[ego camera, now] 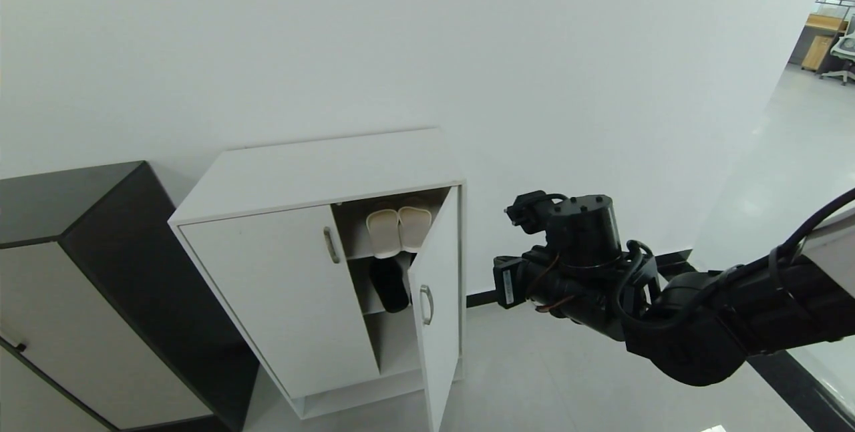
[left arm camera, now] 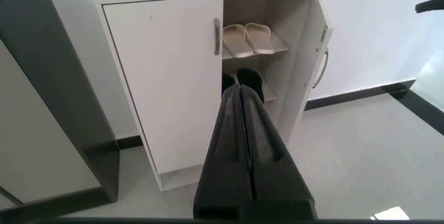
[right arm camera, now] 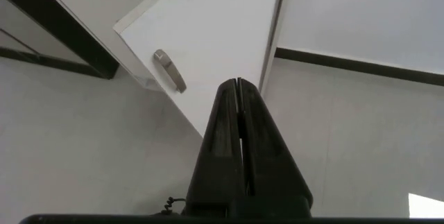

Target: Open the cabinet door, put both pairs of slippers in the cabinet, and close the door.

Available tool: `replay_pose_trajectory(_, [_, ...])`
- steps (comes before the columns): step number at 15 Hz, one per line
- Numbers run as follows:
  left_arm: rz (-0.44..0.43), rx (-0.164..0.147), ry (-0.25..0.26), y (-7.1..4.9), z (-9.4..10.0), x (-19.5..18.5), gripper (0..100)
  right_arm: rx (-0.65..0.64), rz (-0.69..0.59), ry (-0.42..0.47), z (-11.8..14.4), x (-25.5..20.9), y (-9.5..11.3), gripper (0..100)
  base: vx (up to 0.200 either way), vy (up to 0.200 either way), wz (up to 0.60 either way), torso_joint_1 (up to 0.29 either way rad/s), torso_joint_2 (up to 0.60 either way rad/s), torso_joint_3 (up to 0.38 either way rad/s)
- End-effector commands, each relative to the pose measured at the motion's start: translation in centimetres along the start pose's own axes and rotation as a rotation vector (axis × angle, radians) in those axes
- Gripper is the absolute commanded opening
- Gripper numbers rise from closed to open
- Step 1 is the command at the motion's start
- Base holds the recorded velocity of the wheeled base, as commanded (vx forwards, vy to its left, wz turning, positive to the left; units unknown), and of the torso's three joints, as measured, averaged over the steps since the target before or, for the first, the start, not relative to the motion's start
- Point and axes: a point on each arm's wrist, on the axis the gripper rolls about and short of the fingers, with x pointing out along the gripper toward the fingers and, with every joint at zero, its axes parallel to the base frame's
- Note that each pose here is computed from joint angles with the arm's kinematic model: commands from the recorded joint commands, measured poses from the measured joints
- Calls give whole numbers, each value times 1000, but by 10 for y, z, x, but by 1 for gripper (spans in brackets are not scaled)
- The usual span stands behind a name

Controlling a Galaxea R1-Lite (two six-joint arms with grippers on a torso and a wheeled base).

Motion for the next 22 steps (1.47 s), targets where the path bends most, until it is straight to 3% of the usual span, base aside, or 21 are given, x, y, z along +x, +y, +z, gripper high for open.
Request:
replay_pose_trajectory(1, [0, 0, 0, 0, 0, 0, 0, 0, 3, -3, 0, -1, 1, 0, 0, 0, 600, -12, -2, 7])
replay_pose_trajectory(4, [0, 0, 0, 0, 0, 0, 0, -9, -2, 12, -4, 0, 0, 0, 0, 0, 600, 7, 6, -1])
replay_pose_trajectory(8, [0, 0, 0, 0, 0, 0, 0, -49, -16, 2, -7, 0, -3, 0, 0, 0, 0, 0, 0, 0])
replay_pose_trajectory(12, [0, 0, 0, 0, 0, 0, 0, -90, -115, -38, -5, -8, -19, 0, 0, 0, 0, 0, 0, 0])
replay_pose_trajectory(17, [-1, 0, 3, 0, 0, 0, 0, -175, -137, 59, -31, -20, -31, 0, 160, 0, 0, -4, 2, 3])
replay_pose_trajectory(22, [0, 0, 0, 0, 0, 0, 0, -193, -135, 105, -43, -17, -31, 0, 0, 0, 0, 0, 0, 0])
